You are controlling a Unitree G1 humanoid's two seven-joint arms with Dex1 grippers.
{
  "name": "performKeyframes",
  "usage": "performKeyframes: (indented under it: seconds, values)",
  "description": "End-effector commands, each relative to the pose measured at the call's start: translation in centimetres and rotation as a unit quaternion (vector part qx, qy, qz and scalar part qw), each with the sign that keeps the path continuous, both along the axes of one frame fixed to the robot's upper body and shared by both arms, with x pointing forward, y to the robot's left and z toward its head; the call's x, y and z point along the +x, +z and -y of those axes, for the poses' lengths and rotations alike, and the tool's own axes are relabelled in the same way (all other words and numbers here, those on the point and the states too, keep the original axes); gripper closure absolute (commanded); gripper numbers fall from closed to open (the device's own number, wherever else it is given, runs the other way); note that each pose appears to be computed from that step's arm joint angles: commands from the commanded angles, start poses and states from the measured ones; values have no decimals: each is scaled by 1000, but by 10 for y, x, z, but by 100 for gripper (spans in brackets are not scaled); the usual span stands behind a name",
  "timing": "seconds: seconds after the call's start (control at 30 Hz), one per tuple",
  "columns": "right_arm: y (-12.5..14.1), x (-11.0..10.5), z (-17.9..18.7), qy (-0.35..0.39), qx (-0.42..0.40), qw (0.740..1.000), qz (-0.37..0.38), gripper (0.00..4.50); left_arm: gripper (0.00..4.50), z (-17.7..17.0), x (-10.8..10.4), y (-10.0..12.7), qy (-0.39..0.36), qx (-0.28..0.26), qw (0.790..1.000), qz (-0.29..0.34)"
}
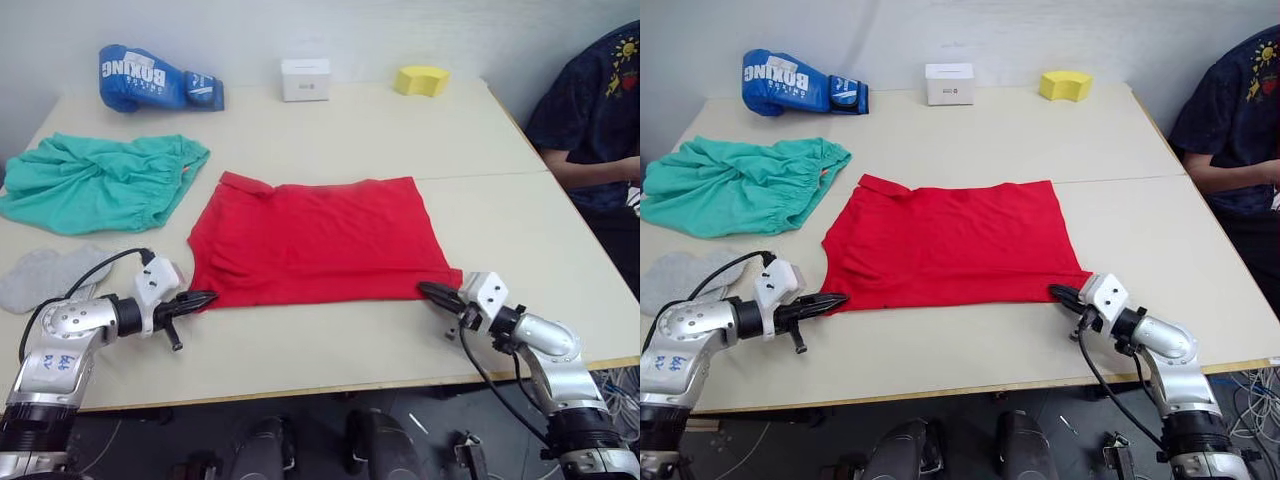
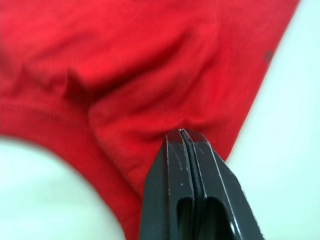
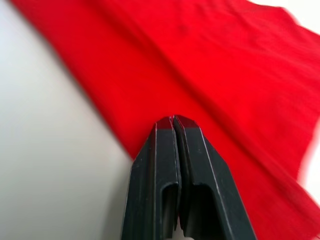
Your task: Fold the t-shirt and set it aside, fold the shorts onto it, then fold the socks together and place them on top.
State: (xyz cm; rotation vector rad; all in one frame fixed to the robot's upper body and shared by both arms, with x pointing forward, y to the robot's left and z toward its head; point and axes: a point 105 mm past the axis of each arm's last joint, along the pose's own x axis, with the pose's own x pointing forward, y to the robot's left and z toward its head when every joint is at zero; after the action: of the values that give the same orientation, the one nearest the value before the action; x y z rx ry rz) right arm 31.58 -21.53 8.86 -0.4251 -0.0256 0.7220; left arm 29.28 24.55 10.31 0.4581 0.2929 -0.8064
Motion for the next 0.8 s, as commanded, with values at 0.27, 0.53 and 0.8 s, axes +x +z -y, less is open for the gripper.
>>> performKeyframes:
  seconds: [0.27, 0.53, 0.8]
  values:
    - [25, -16, 81, -88, -19, 996, 20, 445, 450, -74, -36, 27, 110, 14, 993, 32]
    - [40, -36, 30, 82, -53, 995, -17, 359, 269, -44, -56, 44, -16, 47, 998, 22]
    - [17, -22, 17, 94, -168, 981, -12, 157, 145, -21, -24, 33, -77, 143, 981, 107]
